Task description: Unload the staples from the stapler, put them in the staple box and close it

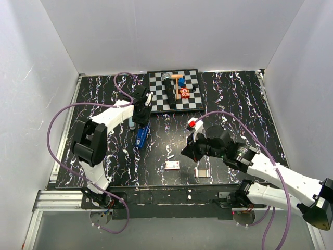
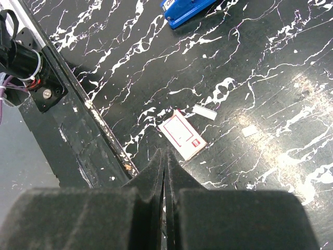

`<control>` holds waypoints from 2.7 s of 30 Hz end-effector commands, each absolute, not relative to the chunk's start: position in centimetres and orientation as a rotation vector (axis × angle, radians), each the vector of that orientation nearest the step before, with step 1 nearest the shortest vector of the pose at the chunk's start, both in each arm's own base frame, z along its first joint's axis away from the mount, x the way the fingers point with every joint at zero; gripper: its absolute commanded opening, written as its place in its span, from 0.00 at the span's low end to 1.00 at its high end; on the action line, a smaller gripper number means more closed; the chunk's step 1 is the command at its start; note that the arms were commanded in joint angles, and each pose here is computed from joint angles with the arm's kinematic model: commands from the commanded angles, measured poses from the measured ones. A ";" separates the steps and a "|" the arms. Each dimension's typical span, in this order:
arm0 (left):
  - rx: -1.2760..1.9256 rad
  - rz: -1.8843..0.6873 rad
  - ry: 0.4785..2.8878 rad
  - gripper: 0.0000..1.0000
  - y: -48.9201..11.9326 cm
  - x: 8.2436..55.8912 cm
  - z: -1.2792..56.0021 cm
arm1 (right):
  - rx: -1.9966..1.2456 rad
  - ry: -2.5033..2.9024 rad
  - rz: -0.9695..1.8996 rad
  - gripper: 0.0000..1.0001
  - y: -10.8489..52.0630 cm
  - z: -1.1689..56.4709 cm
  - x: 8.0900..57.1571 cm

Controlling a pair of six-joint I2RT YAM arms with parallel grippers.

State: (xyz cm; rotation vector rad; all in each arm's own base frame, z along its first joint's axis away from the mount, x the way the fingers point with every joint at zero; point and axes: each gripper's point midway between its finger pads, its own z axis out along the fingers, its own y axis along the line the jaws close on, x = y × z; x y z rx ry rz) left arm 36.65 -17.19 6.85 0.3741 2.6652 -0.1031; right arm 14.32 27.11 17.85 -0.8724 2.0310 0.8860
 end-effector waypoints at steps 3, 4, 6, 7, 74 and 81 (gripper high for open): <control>0.350 -0.060 2.586 0.15 -17.0 39.4 7.8 | -0.824 1.972 0.909 0.01 27.3 19.4 14.7; 0.351 -0.056 2.590 0.19 -17.0 39.4 7.7 | -0.823 1.977 0.905 0.01 27.2 19.3 14.8; 0.351 -0.054 2.587 0.30 -17.0 39.6 7.6 | -0.824 1.977 0.904 0.01 27.1 19.3 14.7; 0.352 -0.055 2.581 0.35 -17.0 39.6 7.7 | -0.819 1.979 0.903 0.01 27.1 19.3 14.7; 0.436 -0.635 2.100 0.63 -18.3 26.4 21.2 | -1.035 2.536 0.258 0.57 26.2 8.5 19.2; 0.418 -0.614 2.096 0.64 -17.9 26.5 21.3 | -0.950 2.539 0.297 0.51 28.8 8.7 20.8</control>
